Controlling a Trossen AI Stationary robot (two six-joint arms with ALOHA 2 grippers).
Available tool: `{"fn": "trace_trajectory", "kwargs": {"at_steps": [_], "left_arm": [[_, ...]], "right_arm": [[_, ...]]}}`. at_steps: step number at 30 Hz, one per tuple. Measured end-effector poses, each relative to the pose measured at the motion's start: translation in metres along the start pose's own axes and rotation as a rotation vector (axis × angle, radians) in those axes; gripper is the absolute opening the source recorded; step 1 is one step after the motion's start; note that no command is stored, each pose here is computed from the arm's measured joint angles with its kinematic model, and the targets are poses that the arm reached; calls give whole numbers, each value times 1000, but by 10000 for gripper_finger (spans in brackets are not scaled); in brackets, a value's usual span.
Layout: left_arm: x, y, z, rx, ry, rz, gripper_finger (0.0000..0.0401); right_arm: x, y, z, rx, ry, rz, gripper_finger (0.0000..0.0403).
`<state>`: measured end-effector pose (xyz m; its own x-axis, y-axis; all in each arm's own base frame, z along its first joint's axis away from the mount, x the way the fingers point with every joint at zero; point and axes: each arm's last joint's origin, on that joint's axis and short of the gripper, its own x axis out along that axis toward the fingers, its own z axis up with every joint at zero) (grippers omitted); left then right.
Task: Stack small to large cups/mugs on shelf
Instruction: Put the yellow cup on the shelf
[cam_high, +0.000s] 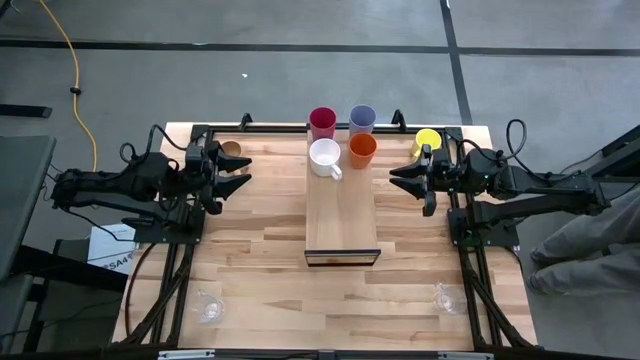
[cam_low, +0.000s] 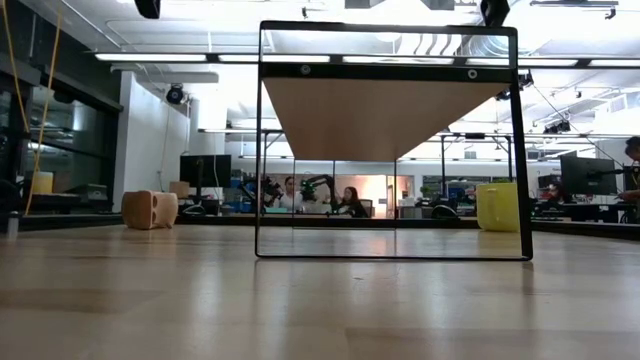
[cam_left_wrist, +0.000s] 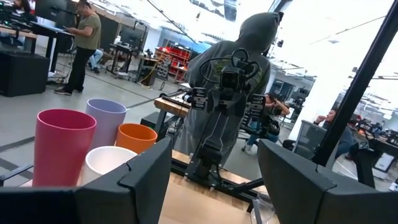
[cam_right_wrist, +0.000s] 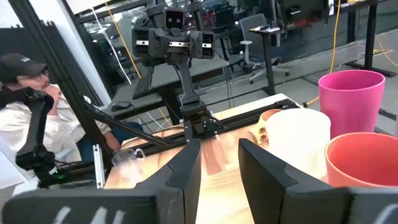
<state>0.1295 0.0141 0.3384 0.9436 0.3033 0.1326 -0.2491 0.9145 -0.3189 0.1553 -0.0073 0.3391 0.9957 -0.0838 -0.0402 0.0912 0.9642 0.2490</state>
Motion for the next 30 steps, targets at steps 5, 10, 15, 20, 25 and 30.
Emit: {"fn": "trace_trajectory", "kwargs": {"at_steps": [5, 10, 15, 20, 25, 30], "left_arm": [[0, 0, 0, 0, 0, 0, 228], [0, 0, 0, 0, 0, 0, 228], [0, 0, 0, 0, 0, 0, 228], [0, 0, 0, 0, 0, 0, 227], [0, 0, 0, 0, 0, -1, 227], [0, 0, 0, 0, 0, -1, 227]], "right_arm": [[0, 0, 0, 34, 0, 0, 99], [0, 0, 0, 34, 0, 0, 99], [0, 0, 0, 37, -5, -16, 99], [0, -3, 1, 100, -31, -106, 99], [-6, -14, 7, 340, 111, -527, 99], [-16, -37, 7, 463, 350, -972, 102]]}}
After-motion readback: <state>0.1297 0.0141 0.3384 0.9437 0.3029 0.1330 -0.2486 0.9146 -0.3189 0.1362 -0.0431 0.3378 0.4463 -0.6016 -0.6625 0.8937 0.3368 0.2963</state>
